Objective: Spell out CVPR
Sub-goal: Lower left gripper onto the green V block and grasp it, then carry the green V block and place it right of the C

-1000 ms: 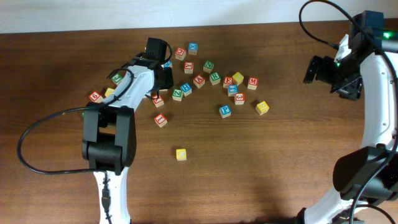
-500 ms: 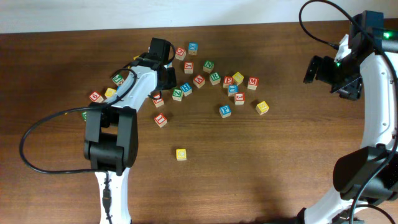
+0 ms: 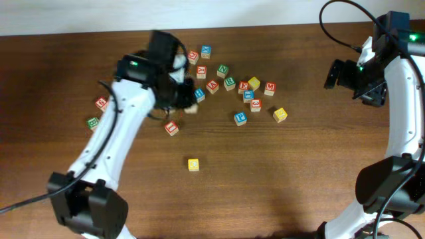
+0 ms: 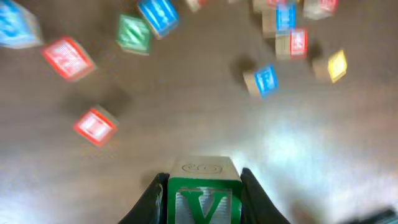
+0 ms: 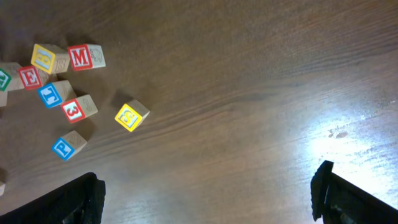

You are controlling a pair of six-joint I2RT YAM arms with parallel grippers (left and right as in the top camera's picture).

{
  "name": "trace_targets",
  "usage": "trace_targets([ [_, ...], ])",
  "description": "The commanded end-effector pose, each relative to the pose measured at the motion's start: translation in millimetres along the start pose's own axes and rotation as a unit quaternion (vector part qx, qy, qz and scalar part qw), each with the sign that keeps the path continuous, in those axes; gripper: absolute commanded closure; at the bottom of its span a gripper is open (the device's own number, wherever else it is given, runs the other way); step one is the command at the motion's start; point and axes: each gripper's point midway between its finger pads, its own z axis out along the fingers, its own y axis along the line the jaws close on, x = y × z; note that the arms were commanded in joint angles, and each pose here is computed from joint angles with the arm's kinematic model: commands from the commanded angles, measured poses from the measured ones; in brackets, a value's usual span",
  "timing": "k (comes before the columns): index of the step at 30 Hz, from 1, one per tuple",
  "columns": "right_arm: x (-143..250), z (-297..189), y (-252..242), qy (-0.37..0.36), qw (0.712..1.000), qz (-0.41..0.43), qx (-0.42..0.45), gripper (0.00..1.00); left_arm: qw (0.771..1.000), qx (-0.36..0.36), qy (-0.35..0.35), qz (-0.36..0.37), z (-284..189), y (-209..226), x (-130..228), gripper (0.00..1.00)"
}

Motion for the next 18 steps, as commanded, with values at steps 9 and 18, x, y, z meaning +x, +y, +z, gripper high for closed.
trace_targets([
  [9,1,-2,-3,-0.003,1.0,0.007,0.004,0.01,0.985,-0.146,0.075,-0.042,142,5,146,0.8],
  [18,1,-2,-3,-0.003,1.0,0.007,0.004,0.02,0.985,-0.157,0.058,-0.027,143,2,144,0.73],
])
